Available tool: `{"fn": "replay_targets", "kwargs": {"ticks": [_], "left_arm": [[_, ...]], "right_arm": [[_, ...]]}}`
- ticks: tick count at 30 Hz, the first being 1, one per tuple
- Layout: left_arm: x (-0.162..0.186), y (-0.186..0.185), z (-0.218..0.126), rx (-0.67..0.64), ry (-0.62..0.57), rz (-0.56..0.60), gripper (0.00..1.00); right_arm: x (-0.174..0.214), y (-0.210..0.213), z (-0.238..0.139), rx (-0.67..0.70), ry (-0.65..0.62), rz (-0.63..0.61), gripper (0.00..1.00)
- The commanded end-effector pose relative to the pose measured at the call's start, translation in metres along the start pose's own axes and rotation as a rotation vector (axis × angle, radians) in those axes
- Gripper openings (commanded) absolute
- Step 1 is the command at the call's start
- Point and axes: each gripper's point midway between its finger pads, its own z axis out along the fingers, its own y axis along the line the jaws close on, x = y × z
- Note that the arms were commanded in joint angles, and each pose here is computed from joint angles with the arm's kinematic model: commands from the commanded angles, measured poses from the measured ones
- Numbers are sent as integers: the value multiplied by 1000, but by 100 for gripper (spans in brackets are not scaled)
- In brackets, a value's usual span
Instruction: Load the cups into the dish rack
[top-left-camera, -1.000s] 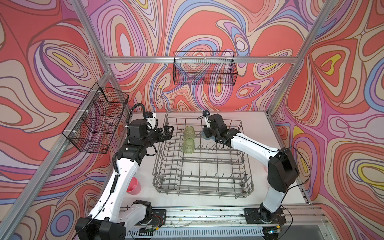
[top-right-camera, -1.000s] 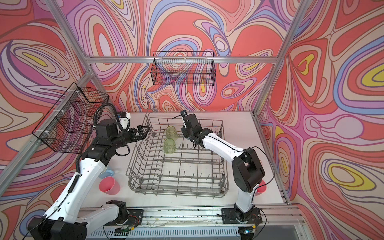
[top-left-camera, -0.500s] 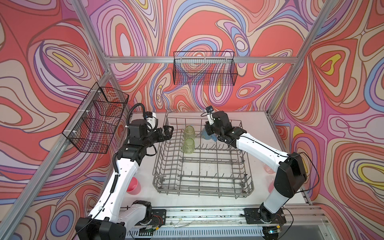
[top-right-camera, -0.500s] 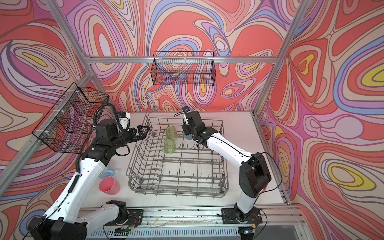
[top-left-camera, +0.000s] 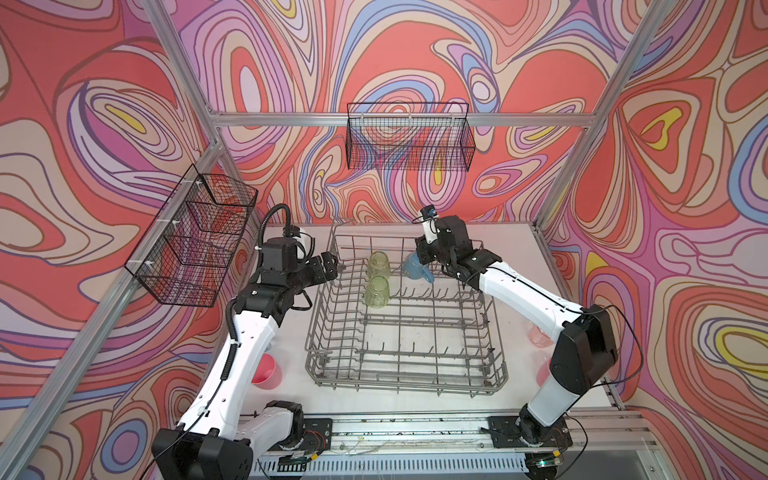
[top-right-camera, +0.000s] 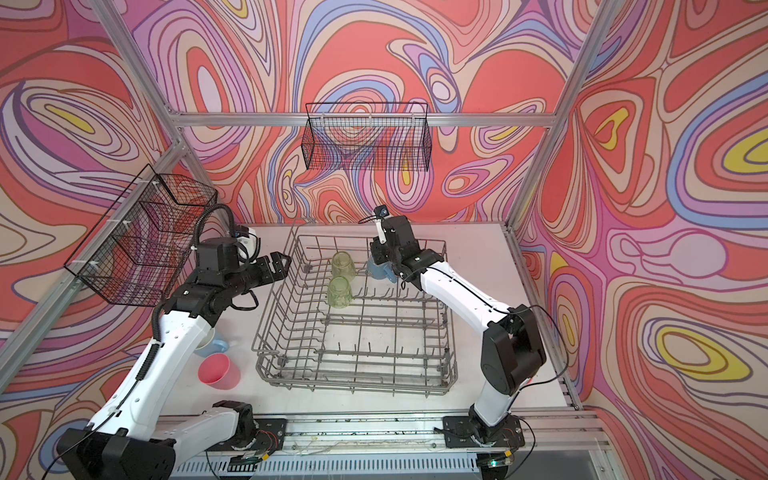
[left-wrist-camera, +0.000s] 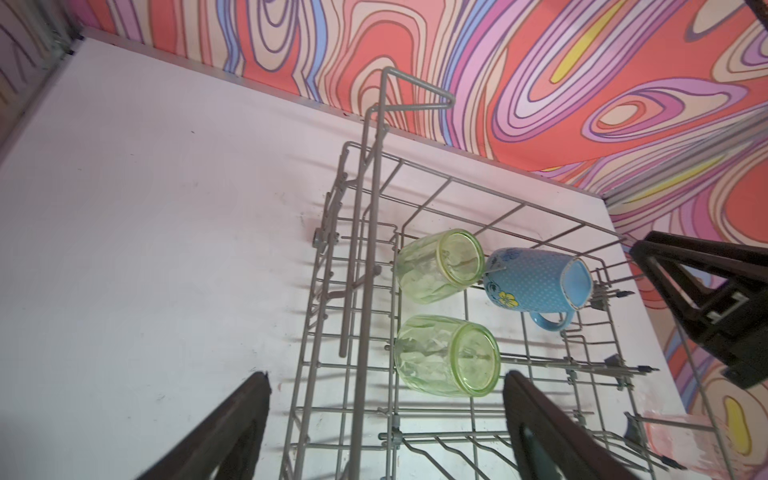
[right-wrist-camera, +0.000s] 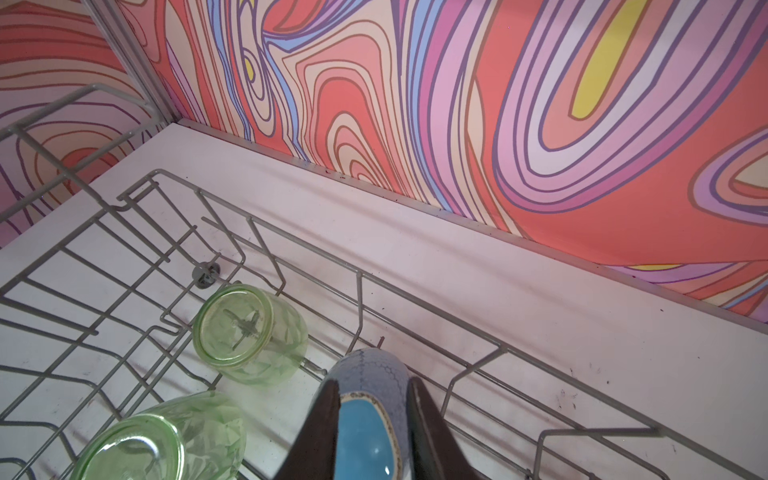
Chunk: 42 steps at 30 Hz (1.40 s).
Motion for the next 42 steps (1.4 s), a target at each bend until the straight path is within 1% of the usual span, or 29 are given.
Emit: {"fn": "replay_targets", "kwargs": {"ticks": [1, 6, 10, 14, 16, 18, 21, 23, 26, 32, 37, 42], "left_arm": [[-2, 20, -17, -141, 8, 34, 89], [11, 50, -30, -306, 54, 59, 89], [24, 73, -42, -435, 107, 78, 89], [39, 94, -54, -546, 160, 107, 89], [45, 108, -60, -621, 183, 130, 89], [52, 122, -62, -676, 216, 128, 90], [61, 138, -61, -724, 252, 106, 89], [68, 151, -57, -762, 283, 103, 84], [79, 170, -51, -820, 339, 89, 81], [100, 188, -39, -848, 405, 14, 77], [116, 205, -34, -855, 443, -75, 74], [118, 216, -37, -897, 435, -101, 72]], "right_arm": [[-3, 4, -10, -47, -28, 31, 29], [3, 14, -21, -127, -64, 22, 31], [7, 19, -27, -163, -87, 8, 33], [16, 25, -29, -201, -95, 3, 34], [22, 30, -28, -230, -91, 7, 34], [27, 38, -27, -270, -90, 11, 35], [33, 49, -27, -306, -85, -10, 35], [36, 60, -28, -331, -81, -38, 35], [43, 78, -32, -384, -81, -84, 35], [48, 105, -47, -507, -115, -131, 36], [49, 109, -52, -517, -130, -164, 36], [48, 110, -55, -522, -144, -172, 36]]}}
